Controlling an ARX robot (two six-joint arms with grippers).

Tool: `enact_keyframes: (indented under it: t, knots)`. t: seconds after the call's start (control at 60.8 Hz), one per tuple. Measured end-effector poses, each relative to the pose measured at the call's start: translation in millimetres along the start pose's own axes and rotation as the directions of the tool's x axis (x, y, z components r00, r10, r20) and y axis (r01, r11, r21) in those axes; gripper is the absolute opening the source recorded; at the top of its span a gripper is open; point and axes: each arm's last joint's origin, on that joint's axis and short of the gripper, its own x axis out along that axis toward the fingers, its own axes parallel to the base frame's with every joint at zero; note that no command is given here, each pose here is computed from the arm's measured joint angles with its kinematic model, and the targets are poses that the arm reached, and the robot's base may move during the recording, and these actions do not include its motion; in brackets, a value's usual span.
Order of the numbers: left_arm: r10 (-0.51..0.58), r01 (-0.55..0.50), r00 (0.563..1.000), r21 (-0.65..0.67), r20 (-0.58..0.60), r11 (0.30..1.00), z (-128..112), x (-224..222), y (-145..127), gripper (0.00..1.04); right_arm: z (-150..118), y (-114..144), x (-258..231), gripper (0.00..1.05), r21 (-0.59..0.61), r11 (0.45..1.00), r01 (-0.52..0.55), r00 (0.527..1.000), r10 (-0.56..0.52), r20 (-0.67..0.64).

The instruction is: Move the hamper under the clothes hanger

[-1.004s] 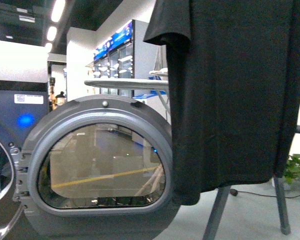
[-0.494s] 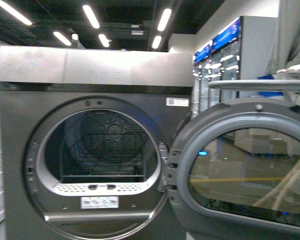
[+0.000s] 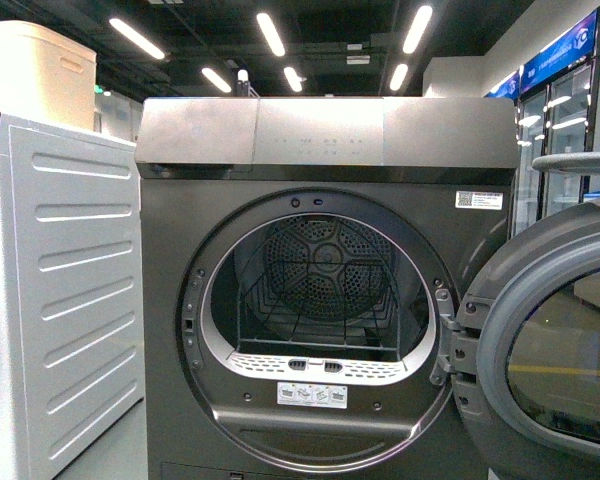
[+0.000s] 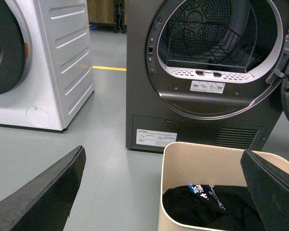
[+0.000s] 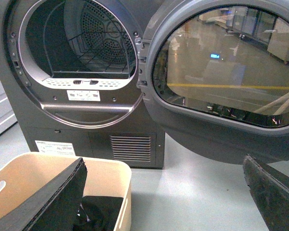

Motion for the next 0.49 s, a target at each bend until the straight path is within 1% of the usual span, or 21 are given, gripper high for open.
enact_keyframes:
  t: [0.296, 0.313, 0.346, 0.379, 0.411, 0.494]
  knots:
    - [0.000, 0.000, 1.000, 0.000, 0.000, 1.000, 0.1, 0.0, 0.0, 0.98, 0.0, 0.0, 0.0, 0.97, 0.000, 1.000, 0.000, 1.000, 0.000, 0.000]
    - [0.013, -0.014, 1.000, -0.008, -0.024, 1.000, -0.9, 0.4, -0.1, 0.98, 0.0, 0.0, 0.0, 0.97, 0.000, 1.000, 0.000, 1.000, 0.000, 0.000]
    - [0.063, -0.069, 0.988, -0.034, -0.140, 0.997, -1.4, 1.5, 1.0, 0.98, -0.8, 0.0, 0.7, 0.97, 0.013, 1.000, 0.015, 1.000, -0.015, -0.024]
    - [0.076, -0.091, 0.966, -0.053, -0.246, 0.994, -0.5, 6.9, 2.6, 0.98, 1.7, -0.7, 4.4, 0.97, 0.040, 0.998, 0.047, 0.998, -0.045, -0.054]
    - [0.081, -0.106, 0.949, -0.068, -0.304, 0.992, 2.1, 15.8, 6.4, 0.98, 7.0, -1.4, 12.3, 0.97, 0.057, 0.997, 0.052, 0.996, -0.047, -0.078]
    - [0.097, -0.138, 0.936, -0.100, -0.339, 0.985, 24.3, 62.4, 24.8, 0.98, 40.2, -1.6, 63.5, 0.97, 0.107, 0.994, -0.018, 0.998, 0.023, -0.053]
